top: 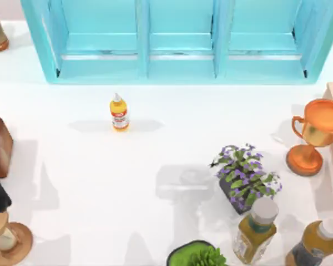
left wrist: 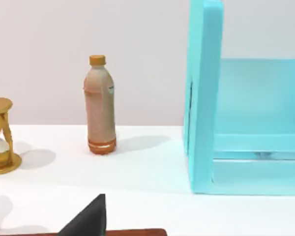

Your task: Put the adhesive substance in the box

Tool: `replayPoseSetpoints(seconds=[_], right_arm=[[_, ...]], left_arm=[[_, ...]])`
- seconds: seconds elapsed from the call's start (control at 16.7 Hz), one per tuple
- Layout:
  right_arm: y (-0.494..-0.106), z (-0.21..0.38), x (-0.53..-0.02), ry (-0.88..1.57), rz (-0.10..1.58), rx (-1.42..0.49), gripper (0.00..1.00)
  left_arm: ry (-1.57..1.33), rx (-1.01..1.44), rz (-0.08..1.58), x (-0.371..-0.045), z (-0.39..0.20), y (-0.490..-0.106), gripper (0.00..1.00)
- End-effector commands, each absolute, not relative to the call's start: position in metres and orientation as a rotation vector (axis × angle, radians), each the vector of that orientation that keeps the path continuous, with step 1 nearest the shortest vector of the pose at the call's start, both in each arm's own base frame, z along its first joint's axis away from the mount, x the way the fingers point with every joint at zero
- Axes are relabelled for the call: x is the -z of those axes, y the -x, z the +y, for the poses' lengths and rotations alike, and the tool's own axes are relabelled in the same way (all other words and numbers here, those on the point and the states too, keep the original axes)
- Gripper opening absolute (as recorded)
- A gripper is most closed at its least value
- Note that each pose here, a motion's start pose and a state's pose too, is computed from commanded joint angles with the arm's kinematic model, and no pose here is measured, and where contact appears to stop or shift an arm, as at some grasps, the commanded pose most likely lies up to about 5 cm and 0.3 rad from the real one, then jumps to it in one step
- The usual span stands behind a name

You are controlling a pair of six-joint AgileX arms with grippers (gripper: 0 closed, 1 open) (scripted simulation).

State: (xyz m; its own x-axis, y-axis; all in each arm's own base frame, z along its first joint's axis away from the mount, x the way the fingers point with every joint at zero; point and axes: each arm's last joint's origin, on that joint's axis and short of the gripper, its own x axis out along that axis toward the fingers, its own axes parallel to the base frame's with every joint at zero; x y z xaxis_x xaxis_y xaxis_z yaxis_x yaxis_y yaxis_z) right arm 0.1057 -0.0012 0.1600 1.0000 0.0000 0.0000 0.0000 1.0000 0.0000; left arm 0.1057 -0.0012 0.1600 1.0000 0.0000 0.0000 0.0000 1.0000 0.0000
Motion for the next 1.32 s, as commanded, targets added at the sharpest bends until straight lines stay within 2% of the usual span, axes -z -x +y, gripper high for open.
replayPoseSetpoints(seconds=[0.18, 0.42, 0.72, 1.02, 1.32], right_arm=[[-0.106, -0.001, -0.163, -0.003, -0.003, 0.000, 1.00], [-0.111, 0.008, -0.191, -0.045, -0.007, -0.010, 1.00], [-0.145, 0.044, -0.245, -0.113, 0.056, -0.047, 1.00], [-0.209, 0.142, -0.263, -0.105, 0.184, -0.102, 1.00], [-0.242, 0.289, -0.204, -0.040, 0.260, -0.137, 1.00]], left_arm=[[0.000, 0.000, 0.000, -0.160, -0.001, -0.106, 1.00], [0.000, 0.000, 0.000, -0.160, -0.001, -0.106, 1.00], [0.000, 0.000, 0.000, -0.160, -0.001, -0.106, 1.00], [0.000, 0.000, 0.000, -0.160, -0.001, -0.106, 1.00], [0.000, 0.000, 0.000, -0.160, -0.001, -0.106, 1.00]])
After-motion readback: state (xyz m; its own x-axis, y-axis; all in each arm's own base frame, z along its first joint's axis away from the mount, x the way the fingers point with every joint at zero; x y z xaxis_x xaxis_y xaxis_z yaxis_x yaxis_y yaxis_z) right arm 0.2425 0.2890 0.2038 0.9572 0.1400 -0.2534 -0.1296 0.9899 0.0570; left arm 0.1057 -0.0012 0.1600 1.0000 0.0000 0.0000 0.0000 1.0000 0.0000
